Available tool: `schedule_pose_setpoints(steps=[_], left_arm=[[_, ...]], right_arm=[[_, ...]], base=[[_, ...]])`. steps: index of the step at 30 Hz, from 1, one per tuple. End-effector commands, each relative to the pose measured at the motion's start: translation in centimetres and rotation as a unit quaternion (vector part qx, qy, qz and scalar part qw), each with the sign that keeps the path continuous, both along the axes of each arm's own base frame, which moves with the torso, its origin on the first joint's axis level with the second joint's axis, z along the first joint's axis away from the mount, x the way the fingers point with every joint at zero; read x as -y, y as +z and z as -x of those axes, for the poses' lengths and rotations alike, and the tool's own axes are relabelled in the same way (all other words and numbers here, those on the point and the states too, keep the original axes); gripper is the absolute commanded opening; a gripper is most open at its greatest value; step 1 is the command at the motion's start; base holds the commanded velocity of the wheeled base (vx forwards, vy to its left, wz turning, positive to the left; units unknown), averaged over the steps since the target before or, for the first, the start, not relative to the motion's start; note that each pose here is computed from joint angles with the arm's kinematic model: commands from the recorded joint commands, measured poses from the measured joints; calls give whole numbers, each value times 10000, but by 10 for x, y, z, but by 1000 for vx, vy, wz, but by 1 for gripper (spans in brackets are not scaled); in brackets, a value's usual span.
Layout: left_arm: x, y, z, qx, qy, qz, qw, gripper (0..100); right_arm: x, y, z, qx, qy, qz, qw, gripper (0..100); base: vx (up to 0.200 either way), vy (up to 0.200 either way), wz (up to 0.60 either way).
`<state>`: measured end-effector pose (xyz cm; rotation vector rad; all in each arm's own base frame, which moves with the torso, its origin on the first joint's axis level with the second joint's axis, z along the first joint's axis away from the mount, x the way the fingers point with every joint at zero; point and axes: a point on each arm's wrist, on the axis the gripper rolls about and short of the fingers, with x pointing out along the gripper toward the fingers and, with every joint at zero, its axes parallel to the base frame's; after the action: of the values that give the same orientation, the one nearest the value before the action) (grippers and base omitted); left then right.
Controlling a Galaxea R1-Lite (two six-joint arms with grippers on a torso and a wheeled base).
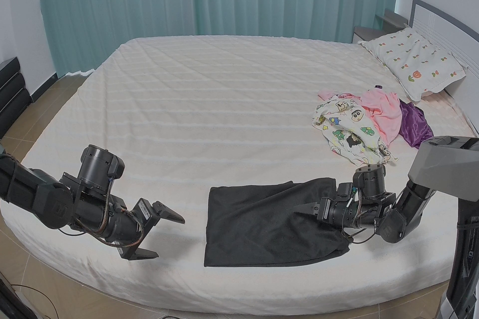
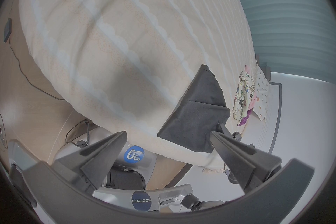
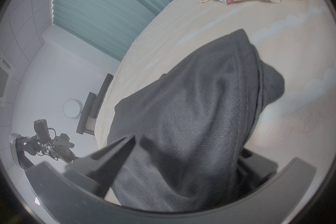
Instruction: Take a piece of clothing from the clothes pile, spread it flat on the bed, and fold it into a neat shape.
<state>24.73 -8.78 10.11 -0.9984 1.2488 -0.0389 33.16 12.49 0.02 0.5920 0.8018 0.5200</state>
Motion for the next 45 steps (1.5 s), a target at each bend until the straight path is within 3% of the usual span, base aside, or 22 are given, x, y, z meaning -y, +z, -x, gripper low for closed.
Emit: schedule_pose_setpoints(steps=[1,16,20,25,36,45], left_arm=[[1,0,0,1,-10,2,10000,100],[1,0,0,-6,-10,0,10000,100],[1,0,0,-1,1,-1,10000,100],[1,2,0,17,-3,37,10000,100],[2,2,1,9,-43,61,10000,100],[2,3,1,31,-43,68,10000,100]], right_arm=[[-5,-3,1,-27,74,14,10000,0],[-1,3,6,16,6,-91,10000,0],[13,15,12,93,-135,-129,9998,0],[15,12,20,-72,-12,-173,9998,0],[22,24,23,-161,-214,-492,9984,0],[25,20,31,-288,-215,-431,9984,0]], base=[[0,0,0],[0,0,0],[0,0,0],[0,0,0],[0,-200,0],[0,-200,0]])
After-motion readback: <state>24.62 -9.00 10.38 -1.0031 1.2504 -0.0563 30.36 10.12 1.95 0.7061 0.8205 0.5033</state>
